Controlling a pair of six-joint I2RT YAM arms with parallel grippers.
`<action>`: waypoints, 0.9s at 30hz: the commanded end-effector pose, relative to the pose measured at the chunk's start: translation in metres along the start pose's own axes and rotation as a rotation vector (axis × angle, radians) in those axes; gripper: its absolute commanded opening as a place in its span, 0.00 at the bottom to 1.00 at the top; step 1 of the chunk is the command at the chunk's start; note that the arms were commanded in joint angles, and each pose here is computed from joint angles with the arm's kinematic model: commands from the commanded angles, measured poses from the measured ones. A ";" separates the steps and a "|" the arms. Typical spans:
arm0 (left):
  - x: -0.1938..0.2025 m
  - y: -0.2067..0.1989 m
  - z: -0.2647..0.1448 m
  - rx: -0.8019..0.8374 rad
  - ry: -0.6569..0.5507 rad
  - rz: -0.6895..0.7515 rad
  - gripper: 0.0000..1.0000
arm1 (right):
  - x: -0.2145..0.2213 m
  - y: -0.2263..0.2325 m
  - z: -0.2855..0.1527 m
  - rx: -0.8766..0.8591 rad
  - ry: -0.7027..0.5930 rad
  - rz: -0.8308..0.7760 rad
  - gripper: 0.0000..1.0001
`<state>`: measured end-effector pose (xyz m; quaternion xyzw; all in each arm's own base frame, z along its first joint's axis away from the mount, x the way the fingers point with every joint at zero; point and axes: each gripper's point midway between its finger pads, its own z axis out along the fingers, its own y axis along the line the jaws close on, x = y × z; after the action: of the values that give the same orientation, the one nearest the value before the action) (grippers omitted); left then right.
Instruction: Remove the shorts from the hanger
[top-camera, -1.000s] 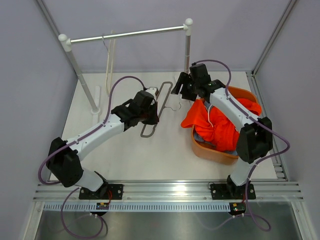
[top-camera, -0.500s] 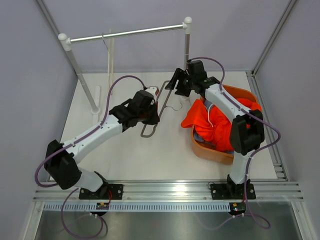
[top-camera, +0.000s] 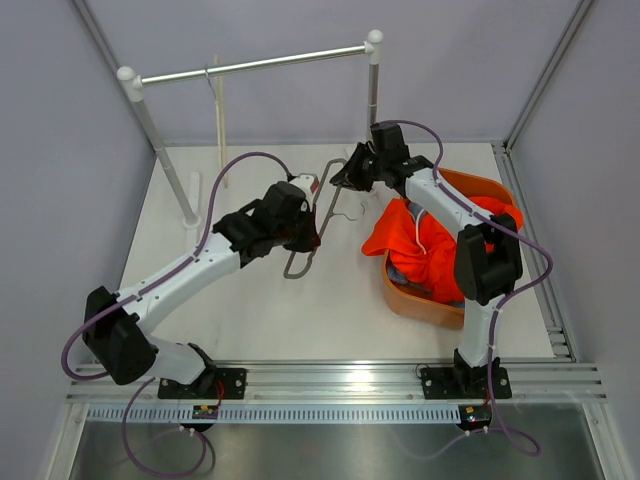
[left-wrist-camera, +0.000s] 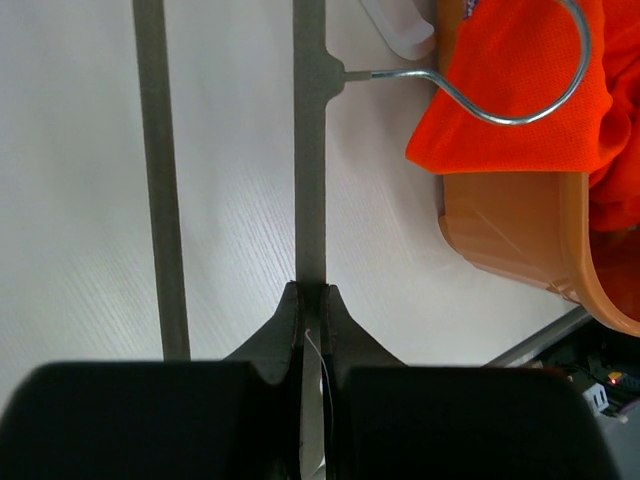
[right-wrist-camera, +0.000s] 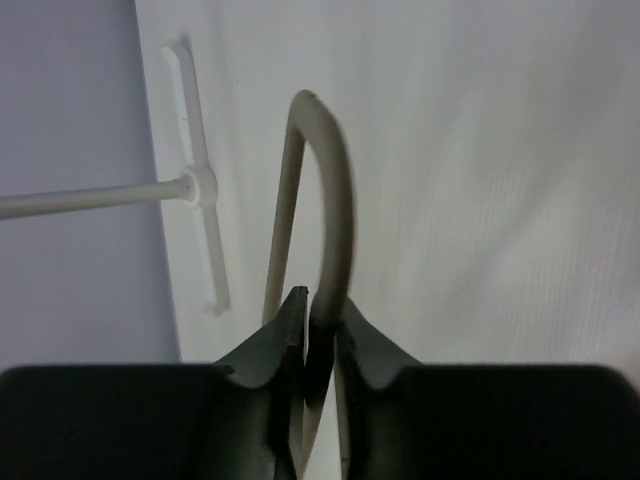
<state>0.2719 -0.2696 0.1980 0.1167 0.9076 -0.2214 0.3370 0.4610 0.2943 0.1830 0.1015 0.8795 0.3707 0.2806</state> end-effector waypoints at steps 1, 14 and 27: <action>-0.022 -0.020 -0.018 0.071 -0.076 0.029 0.00 | -0.015 0.021 -0.008 -0.071 -0.037 -0.001 0.08; -0.019 -0.014 -0.018 -0.088 -0.136 0.165 0.25 | -0.007 0.011 -0.049 0.067 -0.028 0.018 0.00; -0.005 -0.034 -0.001 -0.182 -0.157 0.319 0.52 | -0.008 0.009 -0.058 0.129 -0.009 0.038 0.00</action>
<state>0.2506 -0.2914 0.1959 0.2105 0.8823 -0.1151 0.4050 0.4340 0.2698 0.1973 0.1427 0.9049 0.3146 0.2488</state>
